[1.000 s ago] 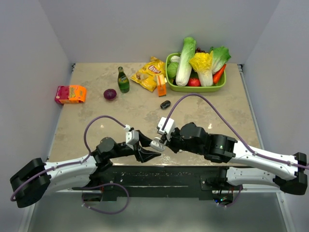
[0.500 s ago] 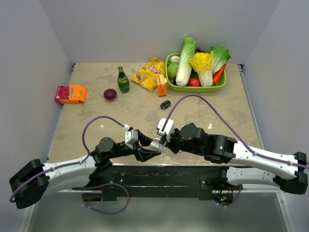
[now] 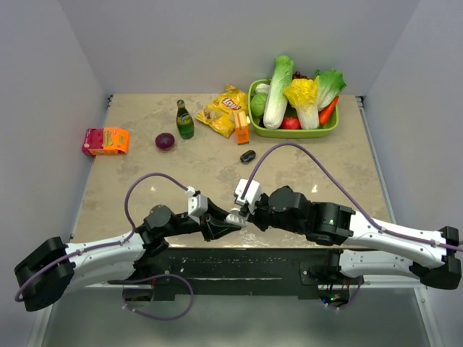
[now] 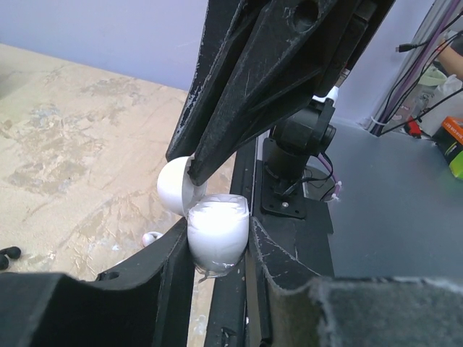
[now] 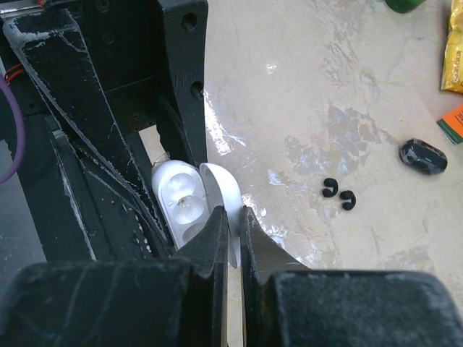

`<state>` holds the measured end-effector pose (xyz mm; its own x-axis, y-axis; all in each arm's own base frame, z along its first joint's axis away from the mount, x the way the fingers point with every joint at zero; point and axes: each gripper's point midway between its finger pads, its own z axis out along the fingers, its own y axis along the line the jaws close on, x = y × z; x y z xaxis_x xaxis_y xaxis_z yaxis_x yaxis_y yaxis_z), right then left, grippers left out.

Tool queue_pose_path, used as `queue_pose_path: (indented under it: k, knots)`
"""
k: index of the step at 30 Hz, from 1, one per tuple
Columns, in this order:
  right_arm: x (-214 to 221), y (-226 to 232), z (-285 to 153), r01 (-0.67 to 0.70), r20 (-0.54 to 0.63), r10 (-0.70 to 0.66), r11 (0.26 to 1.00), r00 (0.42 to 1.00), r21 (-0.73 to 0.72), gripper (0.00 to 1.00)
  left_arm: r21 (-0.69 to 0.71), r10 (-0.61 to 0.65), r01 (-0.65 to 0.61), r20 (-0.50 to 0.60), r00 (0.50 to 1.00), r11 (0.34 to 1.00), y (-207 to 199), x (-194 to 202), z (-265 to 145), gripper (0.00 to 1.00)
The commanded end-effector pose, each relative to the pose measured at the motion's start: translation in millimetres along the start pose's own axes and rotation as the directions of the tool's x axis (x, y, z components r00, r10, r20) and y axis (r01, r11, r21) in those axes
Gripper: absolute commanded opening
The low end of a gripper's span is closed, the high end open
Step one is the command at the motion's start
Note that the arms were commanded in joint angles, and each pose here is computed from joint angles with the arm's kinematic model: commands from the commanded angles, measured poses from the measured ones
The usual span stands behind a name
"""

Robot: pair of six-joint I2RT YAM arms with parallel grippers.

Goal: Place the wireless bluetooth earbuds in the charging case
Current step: Open the charging case.

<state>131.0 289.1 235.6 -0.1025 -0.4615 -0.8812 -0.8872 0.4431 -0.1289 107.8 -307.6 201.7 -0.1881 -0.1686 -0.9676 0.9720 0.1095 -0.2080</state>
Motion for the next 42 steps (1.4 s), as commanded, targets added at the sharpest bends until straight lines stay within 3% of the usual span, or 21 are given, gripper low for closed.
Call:
queue_pose_path:
  k: [1,4,5,10,17,20,26,30,33,42]
  knots:
    - [-23.1,-4.0,-4.7,-0.015,0.061,0.014,1.000,0.998,0.017,0.00,0.031,0.054,-0.057,0.075,0.996,0.998,-4.8,-27.2,7.7,0.19]
    - [-23.6,-3.0,-4.7,-0.014,0.062,0.013,1.000,0.998,0.014,0.00,0.032,0.058,-0.061,0.073,0.996,0.998,-4.6,-25.9,7.5,0.08]
    - [-22.7,-2.3,-4.1,-0.012,0.059,0.011,1.000,0.998,0.013,0.00,0.034,0.058,-0.061,0.073,0.996,0.998,-4.8,-25.4,7.4,0.00]
    - [-26.4,-4.1,-5.7,-0.036,0.078,0.034,0.999,0.996,0.022,0.01,0.049,0.062,-0.066,0.085,0.994,0.997,-7.9,-24.1,5.2,0.00]
    - [-34.5,-12.1,-14.7,-0.110,0.123,0.102,0.992,0.987,0.062,0.45,0.029,0.066,-0.070,0.115,0.991,0.997,-6.6,-25.6,-0.1,0.00]
    - [-43.2,-20.1,-24.4,-0.149,0.170,0.132,0.985,0.976,0.091,0.59,0.002,0.076,-0.077,0.133,0.988,0.997,-4.1,-28.3,-4.2,0.00]
    - [-50.6,-68.1,-62.8,-0.375,0.374,0.265,0.890,0.889,0.260,0.72,-0.065,0.101,-0.089,0.224,0.969,0.994,-0.9,-40.8,-21.1,0.00]
    - [-7.2,-97.6,-51.5,-0.526,0.356,0.401,0.747,0.844,0.406,0.75,-0.128,0.118,-0.082,0.308,0.944,0.988,3.0,-47.2,-39.8,0.00]
    - [40.9,-108.7,-27.2,-0.548,0.231,0.505,0.682,0.832,0.484,0.74,-0.157,0.122,-0.067,0.374,0.919,0.985,3.6,-55.0,-51.9,0.00]
    - [124.9,-94.0,17.6,-0.627,0.132,0.660,0.603,0.739,0.493,0.66,-0.123,0.116,-0.071,0.414,0.903,0.990,-6.0,-58.3,-59.6,0.00]
